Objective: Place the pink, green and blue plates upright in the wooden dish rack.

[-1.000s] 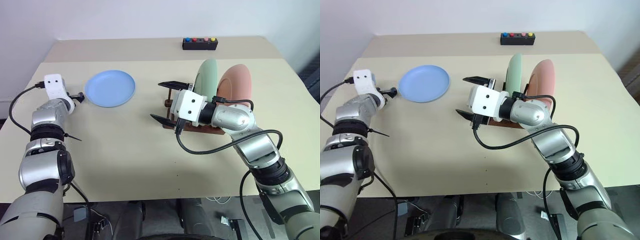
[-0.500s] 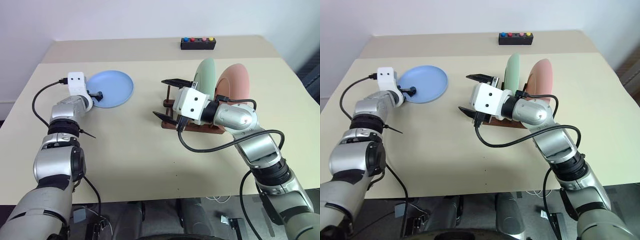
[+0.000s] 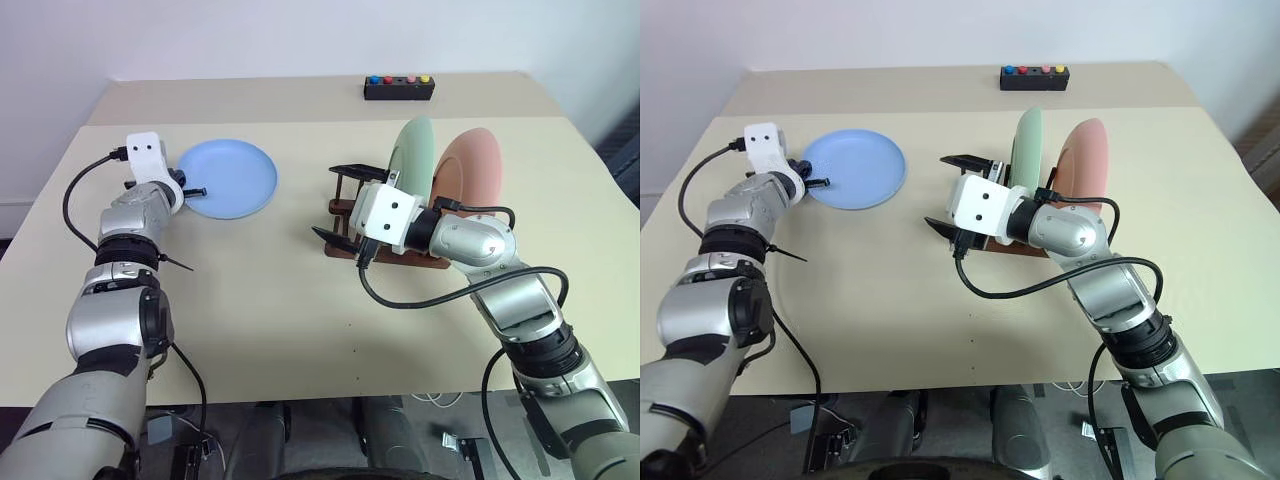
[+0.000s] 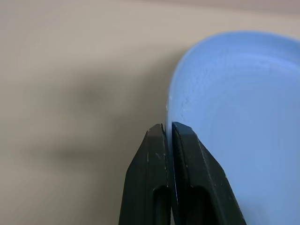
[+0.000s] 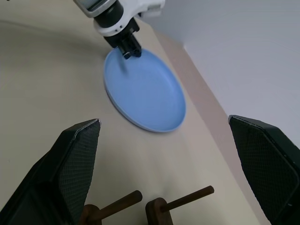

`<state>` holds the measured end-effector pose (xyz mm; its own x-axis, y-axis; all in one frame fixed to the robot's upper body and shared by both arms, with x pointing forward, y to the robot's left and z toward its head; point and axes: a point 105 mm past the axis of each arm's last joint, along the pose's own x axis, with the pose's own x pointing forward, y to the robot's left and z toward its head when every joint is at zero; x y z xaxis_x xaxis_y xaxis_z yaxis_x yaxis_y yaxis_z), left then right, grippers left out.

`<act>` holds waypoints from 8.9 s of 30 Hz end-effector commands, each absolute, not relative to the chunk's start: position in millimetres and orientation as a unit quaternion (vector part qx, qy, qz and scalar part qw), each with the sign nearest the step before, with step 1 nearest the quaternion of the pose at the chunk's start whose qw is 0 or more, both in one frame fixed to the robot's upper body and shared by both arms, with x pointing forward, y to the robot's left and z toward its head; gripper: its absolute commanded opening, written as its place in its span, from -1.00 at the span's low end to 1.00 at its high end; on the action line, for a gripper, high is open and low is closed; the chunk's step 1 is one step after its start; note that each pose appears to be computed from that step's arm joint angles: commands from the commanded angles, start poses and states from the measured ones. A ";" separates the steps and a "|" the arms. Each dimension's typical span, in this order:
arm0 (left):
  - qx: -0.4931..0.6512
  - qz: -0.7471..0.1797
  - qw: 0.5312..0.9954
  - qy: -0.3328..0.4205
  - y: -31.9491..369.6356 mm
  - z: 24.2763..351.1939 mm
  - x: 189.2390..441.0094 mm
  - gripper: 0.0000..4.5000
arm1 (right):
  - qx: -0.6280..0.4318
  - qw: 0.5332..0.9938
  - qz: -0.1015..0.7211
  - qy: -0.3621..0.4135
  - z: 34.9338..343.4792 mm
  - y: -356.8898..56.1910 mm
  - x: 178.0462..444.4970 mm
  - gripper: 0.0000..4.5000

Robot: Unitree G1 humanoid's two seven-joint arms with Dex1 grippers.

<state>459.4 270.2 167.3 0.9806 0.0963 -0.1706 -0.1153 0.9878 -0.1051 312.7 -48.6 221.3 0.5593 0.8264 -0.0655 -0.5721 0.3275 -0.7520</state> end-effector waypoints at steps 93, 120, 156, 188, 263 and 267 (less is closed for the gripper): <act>0.012 -0.118 0.975 -0.189 182.7 243.4 377.5 0.99 | -0.041 0.878 0.418 -0.231 335.1 -62.5 276.3 -1.00; 0.057 -0.213 0.969 -0.113 152.3 188.0 366.3 0.99 | 0.210 0.886 0.411 -0.033 287.1 -72.3 285.8 -1.00; 0.057 -0.218 0.968 -0.108 149.8 181.9 366.4 1.00 | 0.218 0.899 0.379 0.004 278.6 -77.1 287.8 0.97; 0.052 -0.297 0.948 -0.098 128.2 174.6 356.2 1.00 | -0.170 0.920 0.338 -0.103 311.6 -164.6 255.5 -0.23; 0.119 -0.328 0.937 0.006 167.8 120.9 329.6 1.00 | -0.112 0.962 0.248 0.019 182.7 -297.2 225.2 -0.97; 0.114 -0.318 0.941 0.023 176.8 107.3 323.3 1.00 | -0.087 0.965 0.249 0.012 170.7 -293.7 231.6 -0.97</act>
<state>322.7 169.2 97.9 0.7783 -0.6106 -0.1463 0.6278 0.7609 0.1643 229.4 -292.1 161.2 0.8692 0.4836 -0.1031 -0.4934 0.8617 -0.1184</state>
